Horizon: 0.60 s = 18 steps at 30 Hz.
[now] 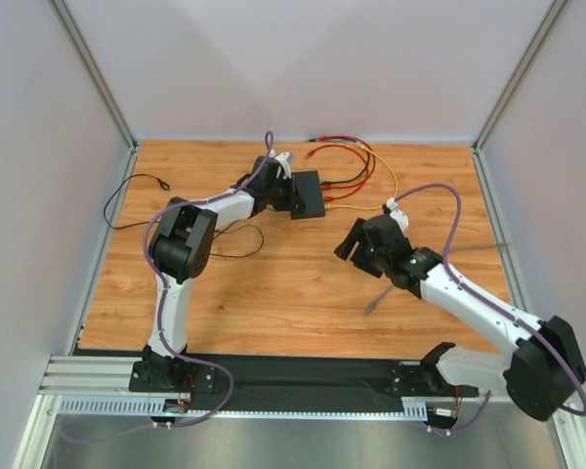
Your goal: Pull the plug from the switch port
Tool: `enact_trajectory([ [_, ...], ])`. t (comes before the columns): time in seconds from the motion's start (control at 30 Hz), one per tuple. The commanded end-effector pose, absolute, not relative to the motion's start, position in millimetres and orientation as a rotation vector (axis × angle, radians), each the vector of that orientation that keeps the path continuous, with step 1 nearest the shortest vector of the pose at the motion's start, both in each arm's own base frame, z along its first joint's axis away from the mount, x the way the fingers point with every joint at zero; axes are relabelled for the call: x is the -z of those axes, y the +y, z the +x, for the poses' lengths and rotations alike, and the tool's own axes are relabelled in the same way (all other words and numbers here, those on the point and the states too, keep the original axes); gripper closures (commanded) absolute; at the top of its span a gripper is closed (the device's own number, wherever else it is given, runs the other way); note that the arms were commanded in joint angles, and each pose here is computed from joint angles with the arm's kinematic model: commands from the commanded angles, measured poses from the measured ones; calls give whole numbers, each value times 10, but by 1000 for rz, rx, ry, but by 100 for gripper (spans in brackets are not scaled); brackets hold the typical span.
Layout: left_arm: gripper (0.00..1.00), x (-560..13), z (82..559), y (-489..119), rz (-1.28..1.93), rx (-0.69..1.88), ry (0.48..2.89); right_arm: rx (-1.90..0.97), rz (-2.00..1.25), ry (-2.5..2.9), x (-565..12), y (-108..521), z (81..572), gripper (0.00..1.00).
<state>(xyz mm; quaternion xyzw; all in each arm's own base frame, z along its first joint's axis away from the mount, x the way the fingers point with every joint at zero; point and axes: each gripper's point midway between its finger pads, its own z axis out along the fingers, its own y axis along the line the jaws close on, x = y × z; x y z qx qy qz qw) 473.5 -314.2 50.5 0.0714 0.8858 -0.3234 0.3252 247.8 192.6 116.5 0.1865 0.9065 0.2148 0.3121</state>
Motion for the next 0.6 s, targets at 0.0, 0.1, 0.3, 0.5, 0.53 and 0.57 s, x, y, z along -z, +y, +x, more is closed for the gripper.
enact_trajectory([
  [0.0,100,-634,4764,-3117,227,825,2278,-615,475,2171,-1623,2036,3211,30],
  [0.1,100,-638,4789,-3158,241,841,2278,-557,558,2107,-1597,2003,3683,31],
  [0.3,100,-668,4788,-3156,279,828,2286,-802,682,1921,-1733,2199,4503,34],
  [0.5,100,-812,4779,-3132,333,810,2239,-890,671,1925,-1336,2281,4761,39],
  [0.53,100,-825,4780,-3128,337,807,2233,-895,704,1931,-1213,2250,4779,41],
  [0.57,100,-833,4781,-3124,340,804,2228,-914,705,1914,-1207,2262,4799,43],
])
